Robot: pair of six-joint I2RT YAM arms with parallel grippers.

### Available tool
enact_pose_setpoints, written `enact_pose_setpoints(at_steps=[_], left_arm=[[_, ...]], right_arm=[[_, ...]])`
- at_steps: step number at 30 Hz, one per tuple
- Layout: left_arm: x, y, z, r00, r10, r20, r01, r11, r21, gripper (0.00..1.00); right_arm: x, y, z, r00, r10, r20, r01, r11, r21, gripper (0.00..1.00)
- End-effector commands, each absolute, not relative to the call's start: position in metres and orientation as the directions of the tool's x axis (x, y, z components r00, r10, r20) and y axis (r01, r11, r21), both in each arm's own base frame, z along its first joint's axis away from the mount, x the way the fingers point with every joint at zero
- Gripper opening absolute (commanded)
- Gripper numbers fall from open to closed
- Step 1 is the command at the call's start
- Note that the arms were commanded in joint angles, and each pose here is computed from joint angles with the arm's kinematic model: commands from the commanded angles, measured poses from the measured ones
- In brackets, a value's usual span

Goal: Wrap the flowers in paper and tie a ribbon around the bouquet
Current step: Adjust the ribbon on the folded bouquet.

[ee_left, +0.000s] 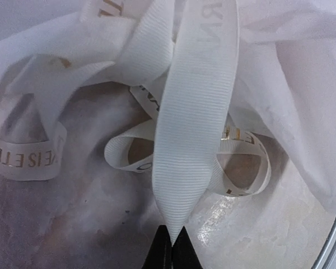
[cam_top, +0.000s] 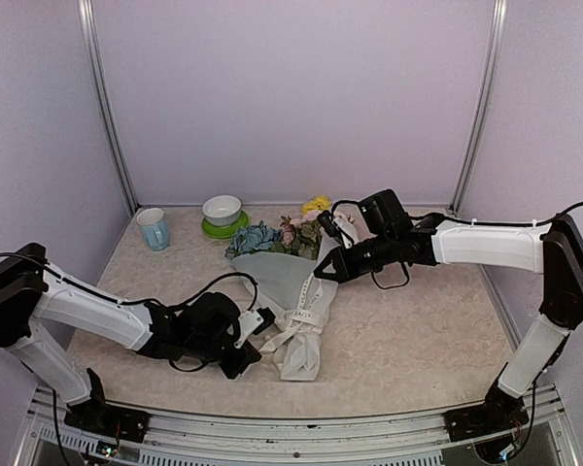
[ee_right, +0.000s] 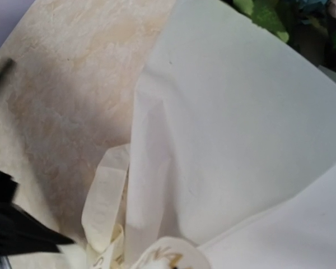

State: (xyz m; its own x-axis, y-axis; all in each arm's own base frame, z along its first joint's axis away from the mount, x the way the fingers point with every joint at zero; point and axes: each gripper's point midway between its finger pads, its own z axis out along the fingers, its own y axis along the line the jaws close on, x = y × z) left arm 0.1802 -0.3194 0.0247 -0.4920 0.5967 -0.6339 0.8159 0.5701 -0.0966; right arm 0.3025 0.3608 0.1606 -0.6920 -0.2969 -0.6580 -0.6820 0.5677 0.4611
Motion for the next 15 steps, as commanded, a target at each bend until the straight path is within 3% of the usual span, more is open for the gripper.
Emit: enact_pose_setpoints(at_steps=[1,15], left_arm=[[0.193,-0.31,0.075,-0.493,0.487,-0.721,0.77,0.63,-0.101,0.0],[0.202,-0.3,0.095,-0.481,0.434,-0.762,0.771,0.624,-0.131,0.0]], right_arm=[[0.298,0.365,0.161,-0.685,-0.312,-0.659,-0.695,0.551,0.461,0.0],[0.302,0.369,0.16,-0.689,-0.308,-0.656,-0.691,0.552,0.466,0.0]])
